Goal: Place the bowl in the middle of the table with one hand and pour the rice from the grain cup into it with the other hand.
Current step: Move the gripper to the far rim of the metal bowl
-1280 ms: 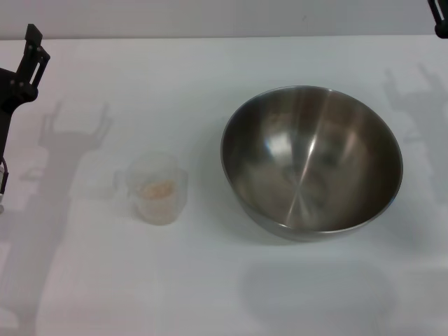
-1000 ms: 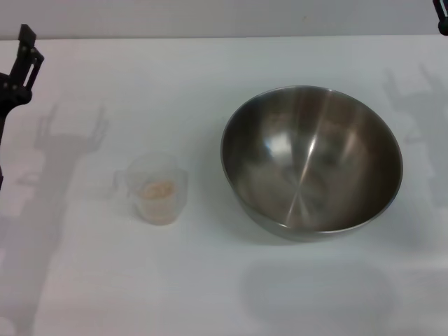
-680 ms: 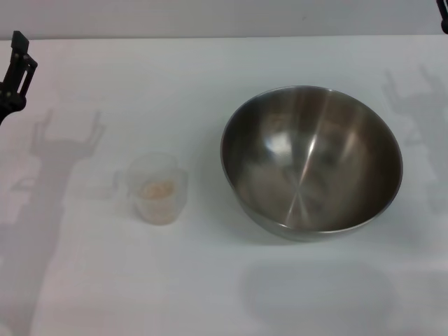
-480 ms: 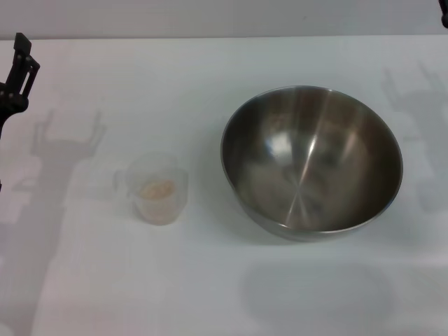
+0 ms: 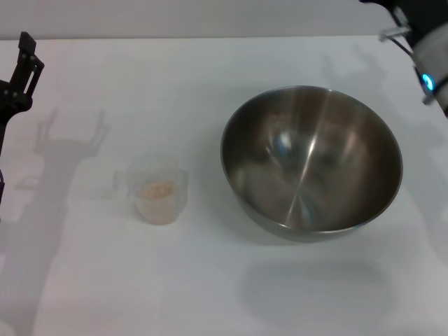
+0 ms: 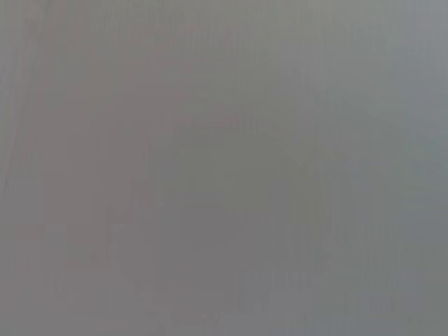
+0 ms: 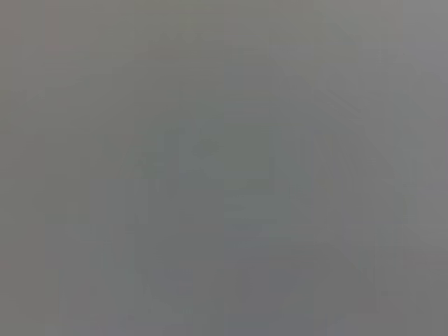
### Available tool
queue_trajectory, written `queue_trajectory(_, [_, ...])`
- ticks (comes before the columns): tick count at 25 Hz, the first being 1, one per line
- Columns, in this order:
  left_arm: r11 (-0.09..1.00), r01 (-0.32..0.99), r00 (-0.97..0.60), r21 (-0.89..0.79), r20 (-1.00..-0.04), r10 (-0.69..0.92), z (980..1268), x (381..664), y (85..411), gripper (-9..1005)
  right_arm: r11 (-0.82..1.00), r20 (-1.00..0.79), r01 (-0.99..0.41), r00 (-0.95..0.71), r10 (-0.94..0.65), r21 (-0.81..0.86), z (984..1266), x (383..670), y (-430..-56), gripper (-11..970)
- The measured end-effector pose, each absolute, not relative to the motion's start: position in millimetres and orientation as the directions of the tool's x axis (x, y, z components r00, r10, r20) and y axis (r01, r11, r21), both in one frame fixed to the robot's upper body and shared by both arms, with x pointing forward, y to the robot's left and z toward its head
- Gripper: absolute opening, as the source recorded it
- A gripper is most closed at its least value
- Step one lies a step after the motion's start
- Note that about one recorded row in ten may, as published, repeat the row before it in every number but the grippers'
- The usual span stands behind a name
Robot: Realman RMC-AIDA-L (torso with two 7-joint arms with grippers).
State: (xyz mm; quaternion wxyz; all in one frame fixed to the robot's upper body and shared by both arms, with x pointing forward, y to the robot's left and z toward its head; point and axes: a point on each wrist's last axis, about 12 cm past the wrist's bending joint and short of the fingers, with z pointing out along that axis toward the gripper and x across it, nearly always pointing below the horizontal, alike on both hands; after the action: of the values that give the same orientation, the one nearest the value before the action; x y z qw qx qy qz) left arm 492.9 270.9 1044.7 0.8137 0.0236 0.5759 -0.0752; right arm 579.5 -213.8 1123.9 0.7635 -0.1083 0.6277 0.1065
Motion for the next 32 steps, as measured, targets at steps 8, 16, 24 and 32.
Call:
queue_trajectory(8, [0.988, 0.144, 0.325, -0.046, -0.941, -0.091, 1044, 492, 273, 871, 0.931, -0.974, -0.363, -0.202, -0.103, -0.023, 1184, 581, -177, 623])
queue_trajectory(16, [0.99, 0.134, 0.329, -0.035, -0.941, -0.078, 1045, 493, 277, 871, 0.893, -0.806, -0.443, -0.501, -0.315, -0.074, 1239, 574, -178, 598])
queue_trajectory(24, [0.99, 0.138, 0.338, -0.026, -0.938, -0.072, 1047, 497, 276, 871, 0.865, -0.612, -0.501, -0.677, -0.408, -0.023, 1251, 591, -206, 573])
queue_trajectory(32, [0.989, 0.145, 0.348, -0.014, -0.935, -0.064, 1050, 502, 276, 871, 0.826, -0.434, -0.563, -0.742, -0.51, -0.008, 1219, 605, -224, 548])
